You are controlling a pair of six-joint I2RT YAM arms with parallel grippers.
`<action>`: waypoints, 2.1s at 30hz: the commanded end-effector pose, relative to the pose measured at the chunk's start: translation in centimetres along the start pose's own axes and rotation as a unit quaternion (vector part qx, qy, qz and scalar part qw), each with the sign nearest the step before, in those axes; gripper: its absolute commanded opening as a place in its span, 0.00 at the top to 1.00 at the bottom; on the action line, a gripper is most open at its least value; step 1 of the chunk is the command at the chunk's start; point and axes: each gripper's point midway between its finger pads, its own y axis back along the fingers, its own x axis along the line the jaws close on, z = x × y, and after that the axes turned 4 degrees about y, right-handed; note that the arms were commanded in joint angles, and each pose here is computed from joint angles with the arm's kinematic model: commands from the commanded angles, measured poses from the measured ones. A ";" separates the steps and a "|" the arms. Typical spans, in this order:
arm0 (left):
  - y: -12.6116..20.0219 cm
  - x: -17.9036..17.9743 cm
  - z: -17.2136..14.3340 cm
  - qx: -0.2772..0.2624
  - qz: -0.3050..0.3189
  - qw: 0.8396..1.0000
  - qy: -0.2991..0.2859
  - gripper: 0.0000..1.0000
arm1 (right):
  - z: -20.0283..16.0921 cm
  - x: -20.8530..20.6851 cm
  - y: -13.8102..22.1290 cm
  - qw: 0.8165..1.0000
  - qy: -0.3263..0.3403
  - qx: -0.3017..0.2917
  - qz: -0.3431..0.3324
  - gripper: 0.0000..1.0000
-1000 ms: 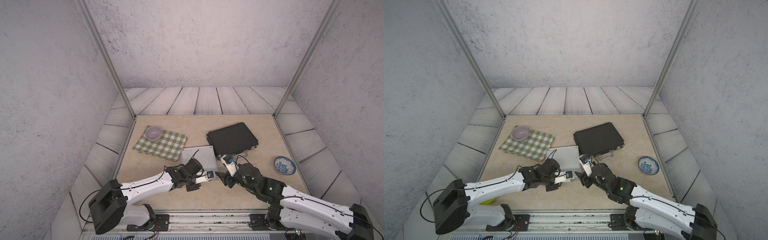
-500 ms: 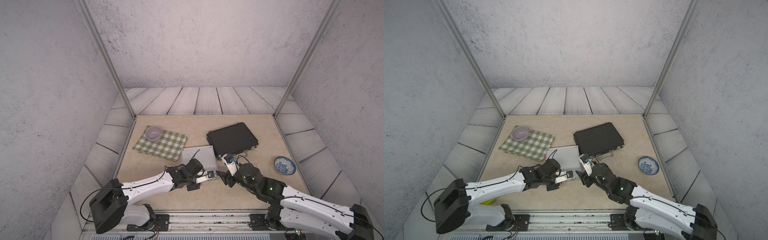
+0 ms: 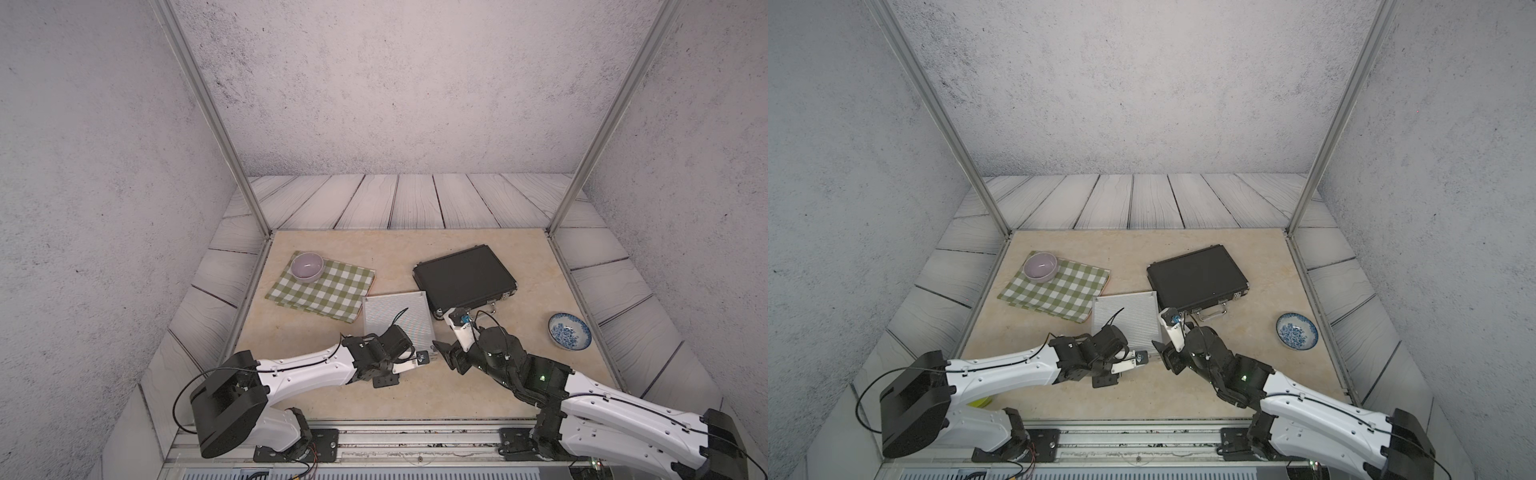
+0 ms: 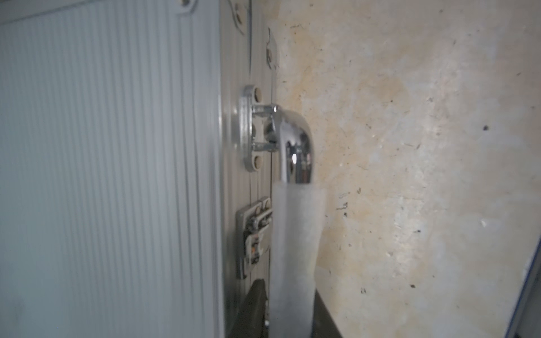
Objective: Open the poker set cases
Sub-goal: Pick up the poker set case from the center of the board, then open the fastener on the poker set case.
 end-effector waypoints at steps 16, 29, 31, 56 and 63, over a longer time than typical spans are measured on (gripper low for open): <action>6.4 3.6 3.8 -0.113 0.092 0.989 -0.001 1.00 | 1.1 0.3 1.2 0.999 0.042 -0.017 0.017 0.34; 12.5 6.3 6.4 -0.187 0.178 0.963 -0.074 1.00 | 6.2 2.2 3.1 0.986 0.142 -0.043 0.072 0.38; 12.4 6.4 6.1 -0.196 0.198 0.956 -0.095 1.00 | 7.0 2.4 3.0 0.981 0.174 -0.030 0.078 0.36; 14.4 7.0 5.2 -0.268 0.290 0.911 -0.119 1.00 | 4.0 8.5 -4.3 0.884 0.412 -0.032 0.218 0.22; 14.2 6.9 4.6 -0.268 0.295 0.910 -0.114 1.00 | 3.3 9.2 -6.1 0.886 0.401 -0.041 0.228 0.27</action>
